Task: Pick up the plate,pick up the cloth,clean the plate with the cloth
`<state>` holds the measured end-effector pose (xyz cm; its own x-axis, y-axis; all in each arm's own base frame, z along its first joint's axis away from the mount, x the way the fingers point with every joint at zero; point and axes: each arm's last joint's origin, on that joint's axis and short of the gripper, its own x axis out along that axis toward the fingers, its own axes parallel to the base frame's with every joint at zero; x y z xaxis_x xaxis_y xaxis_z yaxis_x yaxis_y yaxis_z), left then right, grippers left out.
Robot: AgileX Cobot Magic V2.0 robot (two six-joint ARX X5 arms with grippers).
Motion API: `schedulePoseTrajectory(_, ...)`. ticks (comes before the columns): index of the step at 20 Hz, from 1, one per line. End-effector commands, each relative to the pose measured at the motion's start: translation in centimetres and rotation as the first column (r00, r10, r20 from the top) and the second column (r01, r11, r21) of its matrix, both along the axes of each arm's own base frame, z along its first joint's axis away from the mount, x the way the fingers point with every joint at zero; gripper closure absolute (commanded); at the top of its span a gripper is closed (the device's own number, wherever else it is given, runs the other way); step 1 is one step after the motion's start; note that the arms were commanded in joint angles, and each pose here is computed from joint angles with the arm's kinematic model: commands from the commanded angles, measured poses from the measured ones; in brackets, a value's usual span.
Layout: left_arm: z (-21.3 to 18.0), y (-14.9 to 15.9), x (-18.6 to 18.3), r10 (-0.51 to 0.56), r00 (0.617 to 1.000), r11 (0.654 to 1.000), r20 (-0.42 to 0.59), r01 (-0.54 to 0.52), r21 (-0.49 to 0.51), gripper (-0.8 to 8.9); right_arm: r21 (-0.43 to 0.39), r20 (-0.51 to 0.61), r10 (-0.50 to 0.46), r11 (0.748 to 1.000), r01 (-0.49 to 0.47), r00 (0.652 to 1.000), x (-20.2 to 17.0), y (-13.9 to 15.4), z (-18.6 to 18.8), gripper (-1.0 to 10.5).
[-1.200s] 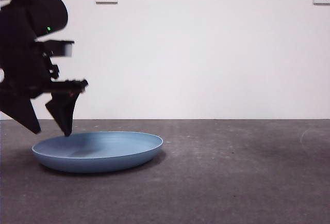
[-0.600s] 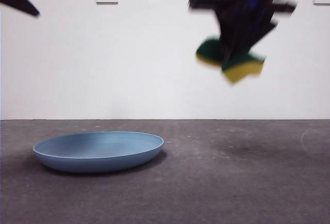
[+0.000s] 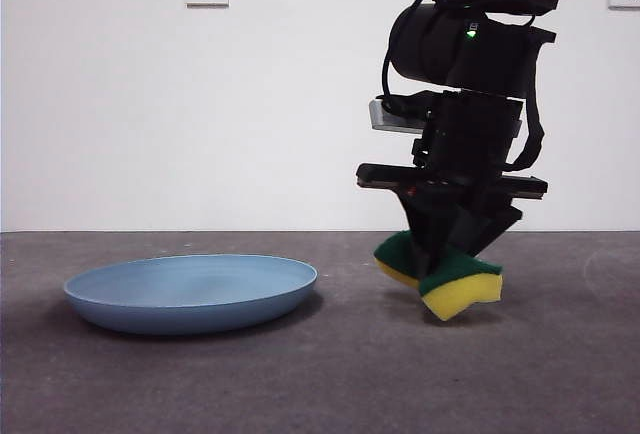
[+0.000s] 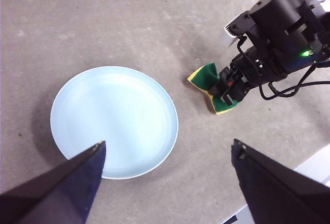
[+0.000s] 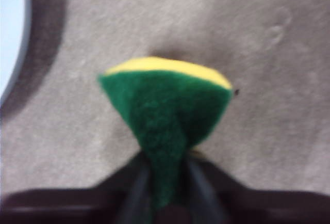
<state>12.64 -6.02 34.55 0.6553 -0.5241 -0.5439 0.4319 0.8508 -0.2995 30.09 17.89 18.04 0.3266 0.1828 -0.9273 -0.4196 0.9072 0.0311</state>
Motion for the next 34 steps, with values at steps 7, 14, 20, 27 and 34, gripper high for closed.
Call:
schedulePoseTrajectory(7, 0.0, 0.0, 0.0, 0.013, 1.0, 1.0, 0.008, -0.013, 0.017, 4.08, 0.008, -0.02, -0.035, 0.999, 0.035, 0.999, 0.1, -0.2, -0.4, 3.8)
schedulePoseTrajectory(14, 0.1, 0.1, 0.5, 0.048, 0.996, 0.995, 0.073, -0.054, 0.087, 4.08, 0.061, 0.031, -0.056, 0.997, 0.054, 0.998, -1.6, -1.1, 3.8, 4.0)
schedulePoseTrajectory(20, 0.3, -0.2, 1.6, 0.069, 0.988, 0.99, 0.135, -0.085, 0.113, 6.86, 0.133, 0.148, -0.056, 0.99, 0.036, 0.987, -6.3, -3.8, 11.1, 8.4)
schedulePoseTrajectory(27, 0.4, -0.3, 1.8, 0.009, 0.981, 0.984, 0.195, -0.044, 0.174, 8.21, 0.251, 0.396, -0.065, 0.967, -0.04, 0.916, -12.3, -7.4, 17.8, 9.6)
schedulePoseTrajectory(34, 1.3, -0.2, 0.2, -0.021, 0.936, 0.992, 0.351, -0.025, 0.126, 8.21, 0.258, 0.577, -0.124, 0.966, -0.035, 0.807, -16.9, -10.0, 18.7, 9.6)
